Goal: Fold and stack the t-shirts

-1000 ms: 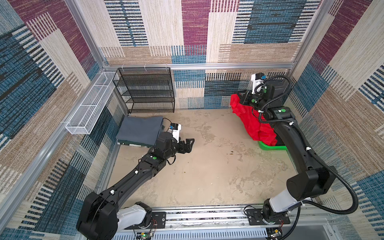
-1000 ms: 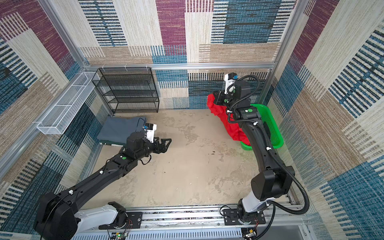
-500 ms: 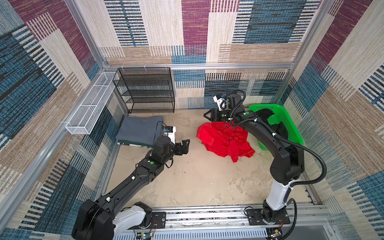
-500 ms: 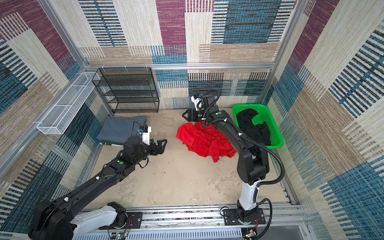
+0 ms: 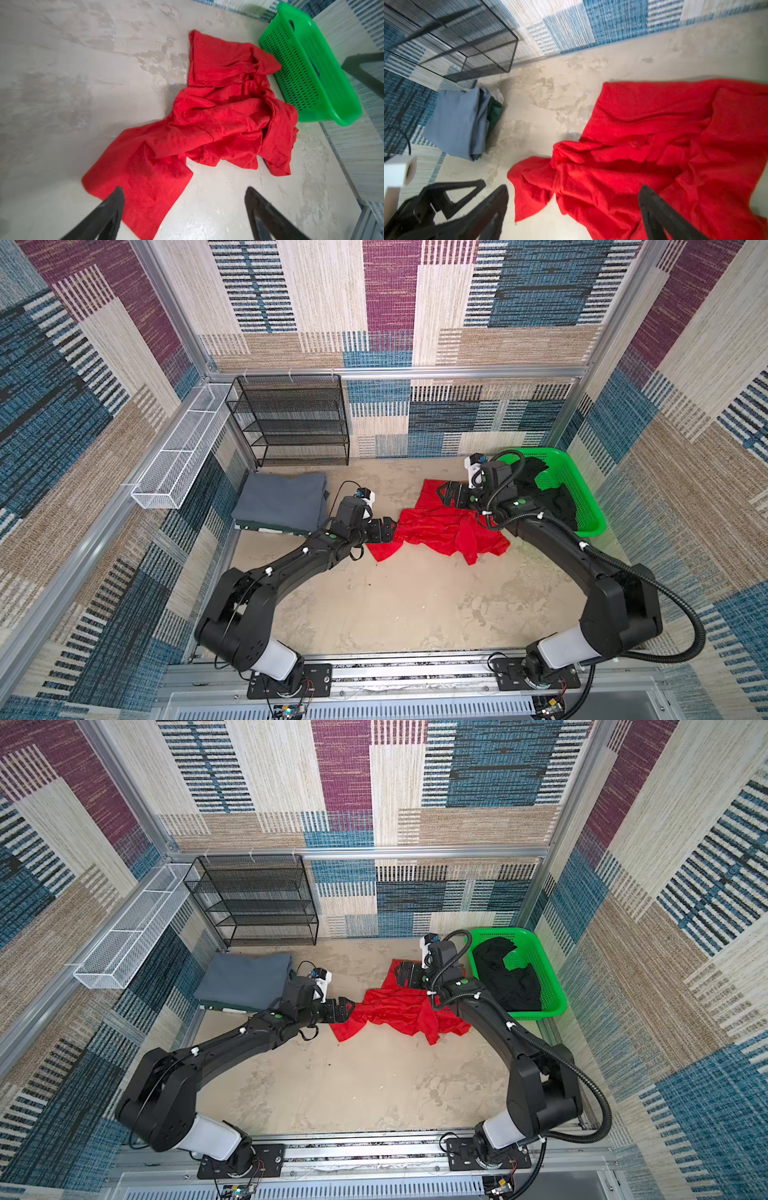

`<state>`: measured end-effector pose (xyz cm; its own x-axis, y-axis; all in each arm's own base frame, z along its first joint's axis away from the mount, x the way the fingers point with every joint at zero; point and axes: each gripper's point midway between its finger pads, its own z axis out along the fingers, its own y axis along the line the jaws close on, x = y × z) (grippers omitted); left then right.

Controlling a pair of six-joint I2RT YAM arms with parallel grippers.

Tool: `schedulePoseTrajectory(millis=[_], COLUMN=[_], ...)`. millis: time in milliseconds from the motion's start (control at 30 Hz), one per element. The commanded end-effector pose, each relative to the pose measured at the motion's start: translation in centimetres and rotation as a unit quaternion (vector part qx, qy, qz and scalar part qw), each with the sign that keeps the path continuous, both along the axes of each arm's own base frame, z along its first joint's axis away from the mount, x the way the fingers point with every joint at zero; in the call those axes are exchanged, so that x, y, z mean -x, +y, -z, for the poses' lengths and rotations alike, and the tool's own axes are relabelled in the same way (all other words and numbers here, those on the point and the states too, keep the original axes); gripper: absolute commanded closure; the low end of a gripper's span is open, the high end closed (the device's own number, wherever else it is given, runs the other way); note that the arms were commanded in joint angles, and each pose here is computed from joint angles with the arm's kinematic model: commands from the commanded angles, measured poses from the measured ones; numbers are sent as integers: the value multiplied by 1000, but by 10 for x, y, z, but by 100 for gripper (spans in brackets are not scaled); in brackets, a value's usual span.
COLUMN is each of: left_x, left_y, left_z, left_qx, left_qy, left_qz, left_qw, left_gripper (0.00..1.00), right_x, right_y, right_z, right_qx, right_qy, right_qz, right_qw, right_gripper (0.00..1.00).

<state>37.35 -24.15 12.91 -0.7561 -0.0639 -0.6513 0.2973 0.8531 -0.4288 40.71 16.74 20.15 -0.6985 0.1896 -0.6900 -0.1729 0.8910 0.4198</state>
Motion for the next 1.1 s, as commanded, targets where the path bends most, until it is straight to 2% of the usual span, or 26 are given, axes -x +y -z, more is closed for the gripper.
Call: schedulePoseTrajectory(millis=[0,233,333,500,567,633,700,733,833,867,900,967,1000,1067], left_x=[1,-12,-15,-21,-23,-25,-27,-28,-32,-34,-36,-40,-43,-50], left_y=[-8,-4,0,8,11,12,12,13,13,14,15,18,22,29], left_z=[25,69,81,92,97,101,104,105,108,107,107,104,102,96], left_qx=[-17,-84,-102,-135,-147,-157,-165,-170,-179,-178,-177,-175,-176,-178], left_qy=[43,84,89,95,97,102,109,112,116,116,116,115,113,110], left_qz=[20,17,13,1,-3,-6,-5,-5,-5,-7,-10,-16,-21,-31], left_qw=[999,993,991,986,984,982,980,979,977,977,977,978,978,977], left_gripper=[11,16,17,21,25,34,47,53,64,67,64,63,64,74], right_x=[18,69,79,79,75,70,65,62,57,55,54,52,51,49], right_y=[-16,-39,-44,-43,-43,-42,-44,-45,-56,-60,-61,-61,-61,-63], right_z=[21,88,107,123,127,130,135,139,150,153,155,155,153,147], right_qx=[1,9,18,24,30,36,45,51,84,96,104,112,114,121], right_qy=[15,80,98,109,111,111,113,116,122,122,119,116,114,108], right_qz=[31,62,70,63,63,61,64,66,86,92,92,87,84,85], right_qw=[999,995,993,992,991,991,990,990,985,984,983,983,983,983], right_gripper=[1,1,0,7,13,24,25,30,39,42,45,56,64,82])
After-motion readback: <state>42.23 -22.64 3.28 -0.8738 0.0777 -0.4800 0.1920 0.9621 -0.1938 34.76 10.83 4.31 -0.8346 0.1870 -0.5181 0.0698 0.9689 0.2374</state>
